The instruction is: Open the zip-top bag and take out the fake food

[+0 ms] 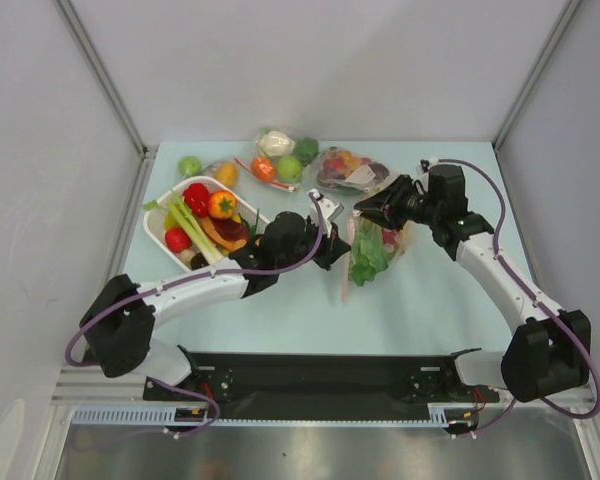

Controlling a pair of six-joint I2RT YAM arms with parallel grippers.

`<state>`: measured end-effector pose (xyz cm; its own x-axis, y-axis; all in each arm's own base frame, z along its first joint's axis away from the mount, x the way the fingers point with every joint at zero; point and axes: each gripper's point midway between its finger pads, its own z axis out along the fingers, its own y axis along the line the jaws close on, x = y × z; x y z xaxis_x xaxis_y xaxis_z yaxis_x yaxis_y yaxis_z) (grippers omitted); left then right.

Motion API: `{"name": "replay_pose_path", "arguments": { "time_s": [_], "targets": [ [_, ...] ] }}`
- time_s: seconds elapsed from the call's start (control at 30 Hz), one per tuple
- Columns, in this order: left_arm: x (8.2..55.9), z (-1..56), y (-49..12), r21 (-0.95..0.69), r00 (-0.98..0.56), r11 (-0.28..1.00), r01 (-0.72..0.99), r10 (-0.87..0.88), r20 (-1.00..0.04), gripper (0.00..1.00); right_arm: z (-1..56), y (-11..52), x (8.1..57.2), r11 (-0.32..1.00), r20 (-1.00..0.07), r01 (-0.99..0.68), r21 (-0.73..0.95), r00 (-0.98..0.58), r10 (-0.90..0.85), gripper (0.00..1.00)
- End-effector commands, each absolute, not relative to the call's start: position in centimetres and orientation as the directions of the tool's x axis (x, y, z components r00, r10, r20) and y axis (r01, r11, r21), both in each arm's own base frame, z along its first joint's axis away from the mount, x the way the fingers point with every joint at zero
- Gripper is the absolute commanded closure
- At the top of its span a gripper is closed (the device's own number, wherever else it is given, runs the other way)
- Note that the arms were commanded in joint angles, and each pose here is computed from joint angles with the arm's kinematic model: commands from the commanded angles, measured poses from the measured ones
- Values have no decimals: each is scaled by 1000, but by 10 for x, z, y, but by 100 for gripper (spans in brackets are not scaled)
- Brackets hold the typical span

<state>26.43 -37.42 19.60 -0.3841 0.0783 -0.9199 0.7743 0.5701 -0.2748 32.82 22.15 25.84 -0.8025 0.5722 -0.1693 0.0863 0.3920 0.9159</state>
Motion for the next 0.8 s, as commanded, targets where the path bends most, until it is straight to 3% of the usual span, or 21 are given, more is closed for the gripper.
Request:
{"name": "replay_pose_path", "arguments": {
  "time_s": [0.0,0.2,0.3,0.47,0.77],
  "targets": [
    [250,241,-380,-207,-273,459,864,80,-959,100,284,209,327,402,-289,-54,914,-782,552,67],
    [239,249,-378,-132,-215,378,916,185,-959,100,297,179,329,453,-459,-229,862,-734,501,26],
    [237,246,-371,-107,-211,375,921,248,-945,100,312,157,331,491,-586,-354,796,-656,476,16],
    [231,252,-355,-44,-161,338,940,329,-930,100,326,155,320,526,-850,-672,521,-462,253,13],
    [231,262,-325,-35,-171,323,946,402,-899,100,330,190,301,428,-923,-826,368,-381,59,12]
  ]
}}
